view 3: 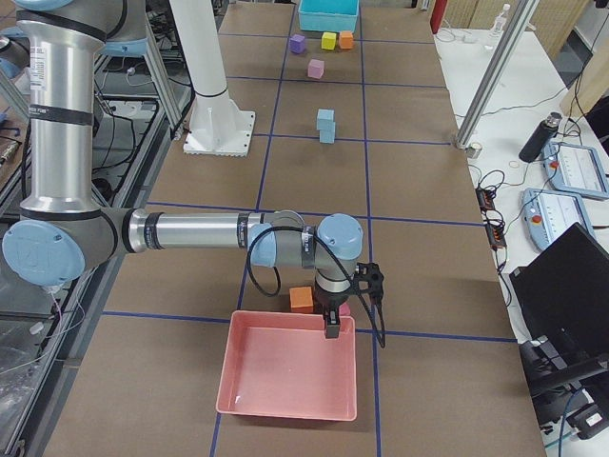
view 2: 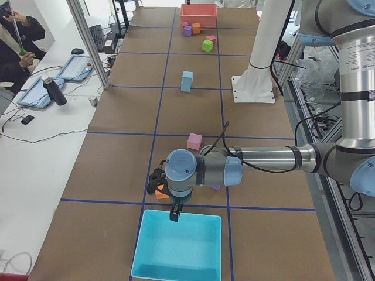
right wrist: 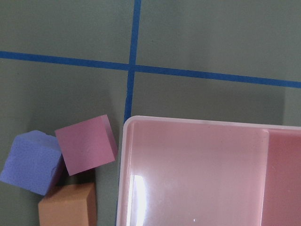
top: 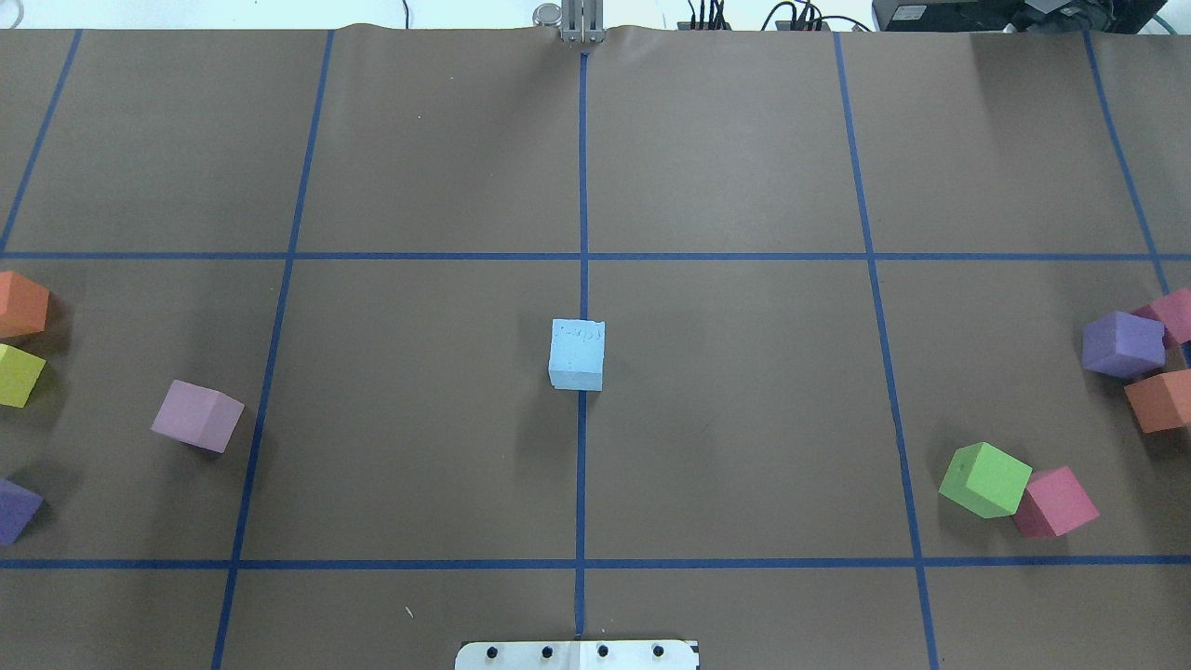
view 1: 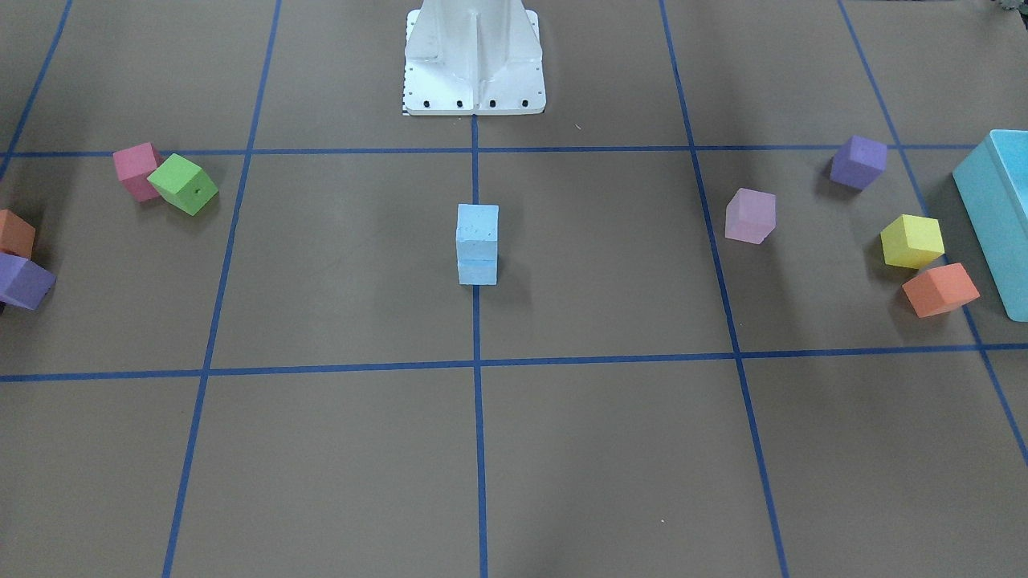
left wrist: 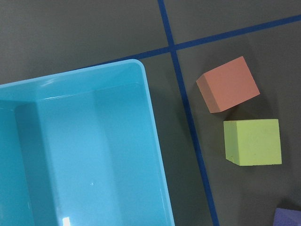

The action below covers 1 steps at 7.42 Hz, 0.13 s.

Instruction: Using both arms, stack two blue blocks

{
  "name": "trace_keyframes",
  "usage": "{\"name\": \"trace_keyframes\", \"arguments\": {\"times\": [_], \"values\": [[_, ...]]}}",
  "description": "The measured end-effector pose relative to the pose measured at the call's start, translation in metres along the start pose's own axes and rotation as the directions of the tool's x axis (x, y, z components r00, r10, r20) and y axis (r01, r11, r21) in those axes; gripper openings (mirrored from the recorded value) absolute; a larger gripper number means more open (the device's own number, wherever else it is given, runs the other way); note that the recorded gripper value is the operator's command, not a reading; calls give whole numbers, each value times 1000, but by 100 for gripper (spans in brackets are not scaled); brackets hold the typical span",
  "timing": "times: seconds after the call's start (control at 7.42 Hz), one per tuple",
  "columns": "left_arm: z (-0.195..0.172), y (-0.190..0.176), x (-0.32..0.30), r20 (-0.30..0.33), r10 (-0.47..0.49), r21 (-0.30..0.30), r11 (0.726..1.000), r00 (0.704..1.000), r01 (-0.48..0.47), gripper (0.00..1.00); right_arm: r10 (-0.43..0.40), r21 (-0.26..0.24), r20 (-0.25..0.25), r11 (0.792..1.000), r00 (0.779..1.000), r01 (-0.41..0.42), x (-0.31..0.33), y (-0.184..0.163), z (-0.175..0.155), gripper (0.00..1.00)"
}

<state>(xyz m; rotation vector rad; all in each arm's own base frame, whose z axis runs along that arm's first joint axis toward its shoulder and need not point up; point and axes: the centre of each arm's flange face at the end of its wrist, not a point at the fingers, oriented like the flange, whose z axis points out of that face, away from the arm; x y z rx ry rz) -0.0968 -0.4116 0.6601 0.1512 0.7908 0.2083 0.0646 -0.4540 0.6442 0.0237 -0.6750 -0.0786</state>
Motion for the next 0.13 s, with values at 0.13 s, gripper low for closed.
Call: {"name": "trace_keyframes", "arguments": {"times": [0.13], "values": [[0,0,0,0,0,0,1000,1000,0,98,0,0,7,1000,1000,0,-1,0,0,100]]}}
